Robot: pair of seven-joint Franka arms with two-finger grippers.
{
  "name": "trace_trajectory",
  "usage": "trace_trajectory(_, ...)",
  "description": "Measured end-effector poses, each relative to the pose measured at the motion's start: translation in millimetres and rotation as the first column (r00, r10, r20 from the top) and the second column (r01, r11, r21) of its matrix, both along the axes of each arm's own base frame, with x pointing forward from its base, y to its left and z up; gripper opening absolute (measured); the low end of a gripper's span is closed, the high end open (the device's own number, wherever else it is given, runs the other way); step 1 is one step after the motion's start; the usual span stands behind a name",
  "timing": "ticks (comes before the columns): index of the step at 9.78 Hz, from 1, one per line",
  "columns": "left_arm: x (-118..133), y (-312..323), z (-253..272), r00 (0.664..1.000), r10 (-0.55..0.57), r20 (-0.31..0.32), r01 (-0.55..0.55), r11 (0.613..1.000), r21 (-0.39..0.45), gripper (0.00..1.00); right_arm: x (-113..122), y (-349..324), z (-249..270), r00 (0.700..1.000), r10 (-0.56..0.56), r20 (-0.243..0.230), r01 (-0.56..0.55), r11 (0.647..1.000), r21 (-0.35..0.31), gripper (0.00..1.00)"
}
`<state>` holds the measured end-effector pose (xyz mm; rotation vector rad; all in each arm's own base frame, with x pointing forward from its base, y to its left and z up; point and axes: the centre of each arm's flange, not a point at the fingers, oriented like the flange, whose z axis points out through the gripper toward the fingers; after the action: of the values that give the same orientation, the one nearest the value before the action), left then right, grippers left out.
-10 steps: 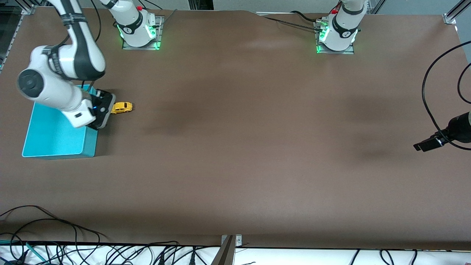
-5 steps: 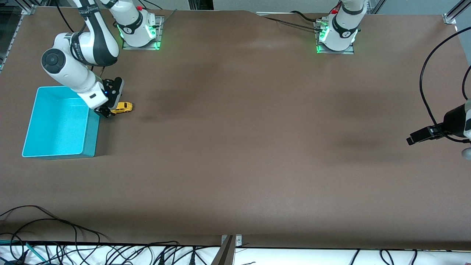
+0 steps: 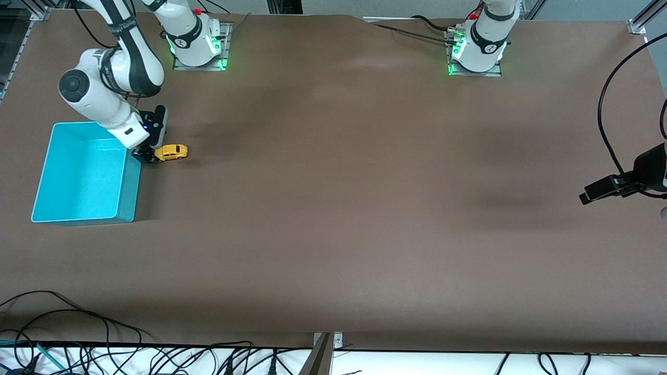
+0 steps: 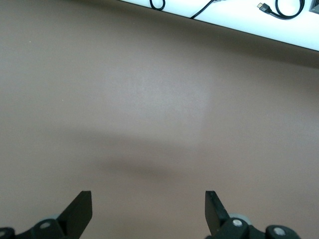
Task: Wind up and store yellow beetle car
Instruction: 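Lower the right gripper onto the car beside the box and grasp it, then lift the car with the right gripper and lower it into the cyan box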
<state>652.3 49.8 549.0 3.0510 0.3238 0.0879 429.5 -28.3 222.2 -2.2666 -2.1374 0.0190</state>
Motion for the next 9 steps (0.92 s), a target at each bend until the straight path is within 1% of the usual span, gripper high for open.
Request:
trace_trajectory(4, 0.3, -9.4, 1.2, 1.0, -0.029, 0.003, 0.029, 1.0, -0.004, 1.0, -3.9, 3.8, -27.8, 1.0, 0.007, 0.015, -0.007, 1.0, 0.012, 0.99)
trace_trajectory(6, 0.3, -9.6, 1.2, 0.999, -0.033, 0.003, 0.033, 0.999, -0.003, 1.0, -4.7, 4.1, -30.3, 1.0, 0.026, 0.017, -0.027, 1.0, 0.013, 0.93)
trace_trajectory(7, 0.3, -9.6, 1.2, 0.999, -0.034, 0.003, 0.034, 0.999, -0.003, 1.0, -4.7, 4.1, -30.4, 0.999, 0.032, 0.017, -0.032, 0.999, 0.013, 0.77)
trace_trajectory(8, 0.3, -9.6, 1.2, 0.999, -0.034, 0.003, 0.034, 0.999, -0.003, 1.0, -4.7, 4.1, -30.4, 0.999, 0.034, 0.018, -0.034, 0.999, 0.013, 0.63)
trace_trajectory(9, 0.3, -9.6, 1.2, 0.999, -0.034, 0.003, 0.034, 0.999, -0.003, 1.0, -4.1, 4.0, -29.0, 0.999, 0.035, 0.021, -0.035, 0.999, 0.012, 0.46)
